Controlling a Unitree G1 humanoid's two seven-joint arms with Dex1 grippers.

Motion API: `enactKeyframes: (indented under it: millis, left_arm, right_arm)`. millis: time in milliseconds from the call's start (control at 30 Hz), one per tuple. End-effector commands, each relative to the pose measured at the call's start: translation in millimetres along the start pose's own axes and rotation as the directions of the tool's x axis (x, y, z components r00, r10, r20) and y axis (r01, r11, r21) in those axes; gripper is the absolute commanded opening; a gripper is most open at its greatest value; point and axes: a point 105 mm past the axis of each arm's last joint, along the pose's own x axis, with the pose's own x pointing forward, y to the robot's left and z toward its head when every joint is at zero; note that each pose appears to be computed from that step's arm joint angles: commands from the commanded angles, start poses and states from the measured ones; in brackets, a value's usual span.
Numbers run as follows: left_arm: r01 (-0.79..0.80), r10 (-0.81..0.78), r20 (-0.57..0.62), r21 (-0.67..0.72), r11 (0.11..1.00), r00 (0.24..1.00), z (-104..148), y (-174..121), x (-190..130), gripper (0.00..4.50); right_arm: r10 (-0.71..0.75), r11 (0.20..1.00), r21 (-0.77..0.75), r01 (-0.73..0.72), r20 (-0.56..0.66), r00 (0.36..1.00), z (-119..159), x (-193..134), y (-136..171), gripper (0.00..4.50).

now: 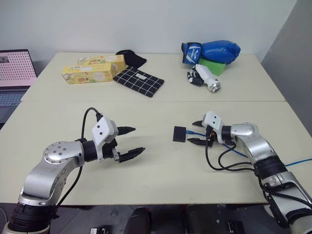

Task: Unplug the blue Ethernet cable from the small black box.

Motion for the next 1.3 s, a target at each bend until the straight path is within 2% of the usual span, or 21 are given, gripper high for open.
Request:
enactKeyframes:
  millis: [33, 233, 367, 400, 533, 633, 733, 867, 967, 1200, 1300]
  left_arm:
    - [-0.015, 0.015, 0.025, 0.022, 1.0, 1.0, 6, -1, 2, 4.5]
    - [-0.02, 0.02, 0.021, 0.0, 1.0, 1.0, 0, -2, 3, 4.5]
    - [-0.027, 0.028, 0.023, -0.034, 0.999, 0.999, -4, 1, 3, 4.5]
    - [-0.027, 0.03, 0.038, -0.074, 0.997, 0.999, -5, 2, 3, 4.5]
    - [-0.009, 0.038, 0.109, -0.258, 0.966, 0.993, -8, 7, 4, 4.5]
    - [0.063, 0.007, 0.177, -0.384, 0.921, 0.984, -2, 4, 10, 4.5]
    - [0.133, -0.038, 0.219, -0.437, 0.889, 0.975, 5, -3, 15, 4.5]
    - [0.204, -0.084, 0.262, -0.472, 0.858, 0.961, 13, -12, 22, 4.5]
    - [0.222, -0.089, 0.283, -0.483, 0.847, 0.955, 16, -16, 27, 4.5]
    - [0.242, -0.072, 0.322, -0.526, 0.815, 0.944, 17, -15, 30, 4.5]
    - [0.26, -0.077, 0.34, -0.537, 0.802, 0.937, 17, -16, 32, 3.95]
  right_arm:
    - [0.061, 0.996, -0.06, -0.061, 0.0, 0.998, 8, 2, 0, 2.84]
    - [0.118, 0.987, -0.103, -0.12, -0.021, 0.993, 7, -2, 4, 1.33]
    - [0.118, 0.978, -0.174, -0.118, -0.014, 0.993, 17, -6, 2, 0.25]
    - [0.116, 0.971, -0.208, -0.116, -0.011, 0.993, 22, -8, 1, 0.12]
    - [0.108, 0.917, -0.386, -0.098, 0.004, 0.994, 43, -11, 3, 0.12]
    - [0.119, 0.822, -0.563, -0.082, 0.03, 0.992, 65, -10, 11, 0.12]
    - [0.138, 0.747, -0.663, -0.054, 0.076, 0.988, 88, -6, 19, 0.12]
    - [0.165, 0.694, -0.72, -0.034, 0.113, 0.98, 109, 0, 30, 0.12]
    - [0.191, 0.682, -0.731, -0.018, 0.154, 0.97, 124, 2, 38, 0.12]
    - [0.209, 0.671, -0.741, 0.0, 0.188, 0.96, 135, 0, 45, 0.12]
    - [0.215, 0.663, -0.749, 0.01, 0.203, 0.955, 140, 0, 48, 0.12]
